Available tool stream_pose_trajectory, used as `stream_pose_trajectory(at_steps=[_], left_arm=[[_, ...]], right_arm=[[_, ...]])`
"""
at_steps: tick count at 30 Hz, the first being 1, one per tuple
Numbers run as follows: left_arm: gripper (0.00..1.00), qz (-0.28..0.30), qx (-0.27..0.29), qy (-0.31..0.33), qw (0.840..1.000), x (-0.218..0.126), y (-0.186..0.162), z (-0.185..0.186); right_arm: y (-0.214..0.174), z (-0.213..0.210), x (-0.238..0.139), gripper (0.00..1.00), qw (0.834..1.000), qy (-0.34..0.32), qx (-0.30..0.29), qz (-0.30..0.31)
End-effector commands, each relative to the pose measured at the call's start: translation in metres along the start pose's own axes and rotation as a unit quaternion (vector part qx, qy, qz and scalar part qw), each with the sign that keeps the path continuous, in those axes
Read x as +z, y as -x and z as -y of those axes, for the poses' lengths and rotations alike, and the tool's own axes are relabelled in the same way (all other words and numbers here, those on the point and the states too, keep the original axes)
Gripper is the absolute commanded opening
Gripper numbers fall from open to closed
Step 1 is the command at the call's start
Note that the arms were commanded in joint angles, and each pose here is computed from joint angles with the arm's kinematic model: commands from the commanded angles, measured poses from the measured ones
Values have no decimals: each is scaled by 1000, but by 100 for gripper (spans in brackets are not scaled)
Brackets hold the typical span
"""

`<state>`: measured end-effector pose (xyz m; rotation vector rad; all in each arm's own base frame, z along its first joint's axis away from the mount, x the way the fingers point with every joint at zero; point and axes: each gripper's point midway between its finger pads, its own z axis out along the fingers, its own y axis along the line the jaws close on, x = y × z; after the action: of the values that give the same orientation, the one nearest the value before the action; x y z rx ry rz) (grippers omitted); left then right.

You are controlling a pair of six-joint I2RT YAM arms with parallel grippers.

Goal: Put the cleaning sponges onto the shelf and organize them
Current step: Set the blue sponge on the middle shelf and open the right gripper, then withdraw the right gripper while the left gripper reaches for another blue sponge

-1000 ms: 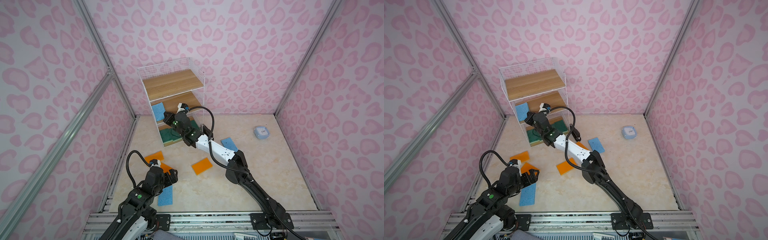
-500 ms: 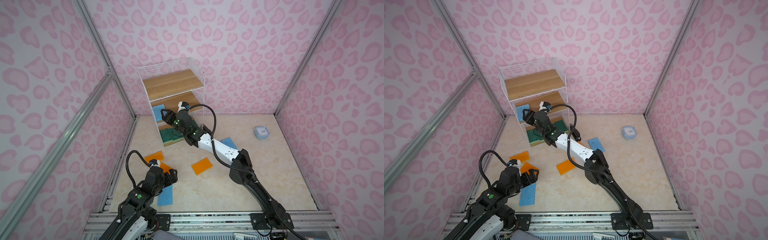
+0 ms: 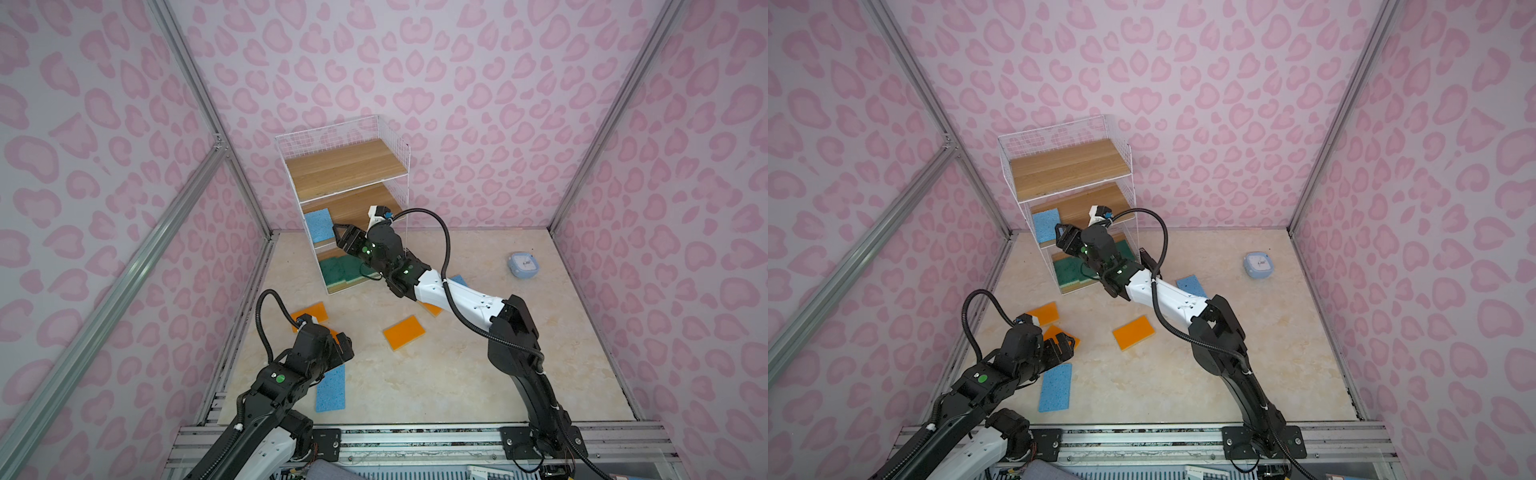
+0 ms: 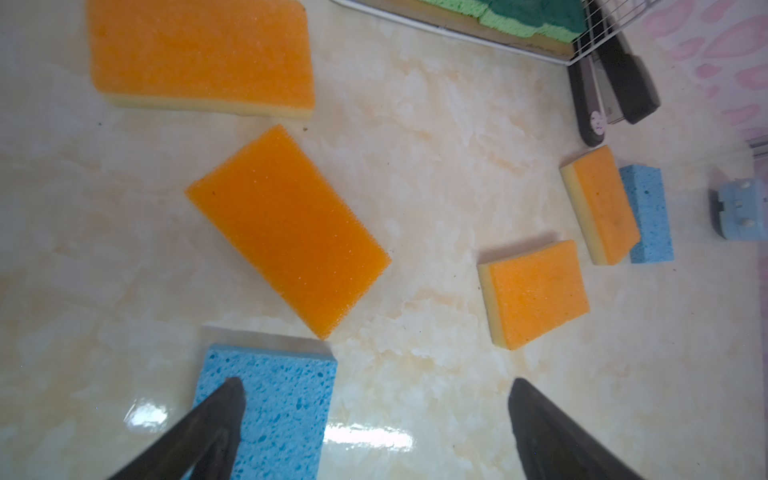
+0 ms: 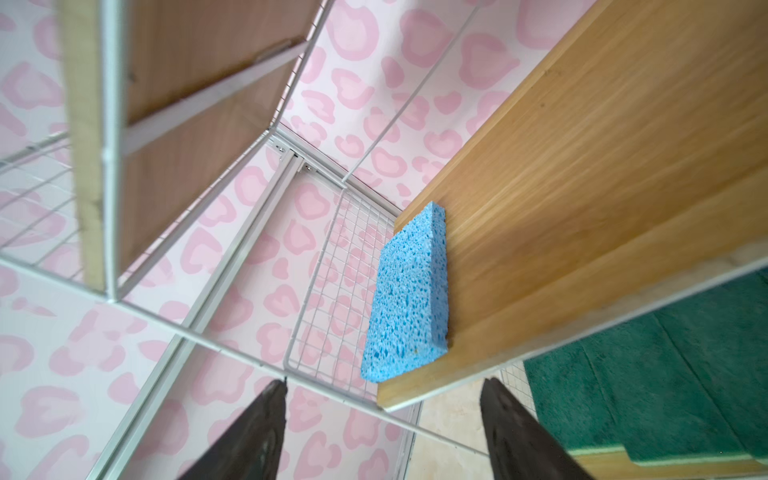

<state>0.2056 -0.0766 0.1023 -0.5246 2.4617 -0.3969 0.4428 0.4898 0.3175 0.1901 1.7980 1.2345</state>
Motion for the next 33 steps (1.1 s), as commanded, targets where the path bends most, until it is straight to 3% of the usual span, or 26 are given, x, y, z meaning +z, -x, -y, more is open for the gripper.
stream_pose_trajectory(at_steps=[1,15,24,33], left_arm=[[99,-25,-21,32,999,7,-14,-16],[98,-49,-70,-11,996,48,-52,-10],[99,-52,-10,-27,998,67,-59,66],[99,-38,34,-63,997,85,-30,158]], right_arm=[[14,-1,-20,74,1000,24,-8,16],[39,89,-145,73,999,-38,-33,8],[60,139,-224,73,995,-87,-37,28],[80,179,-308,74,985,-149,-42,71]])
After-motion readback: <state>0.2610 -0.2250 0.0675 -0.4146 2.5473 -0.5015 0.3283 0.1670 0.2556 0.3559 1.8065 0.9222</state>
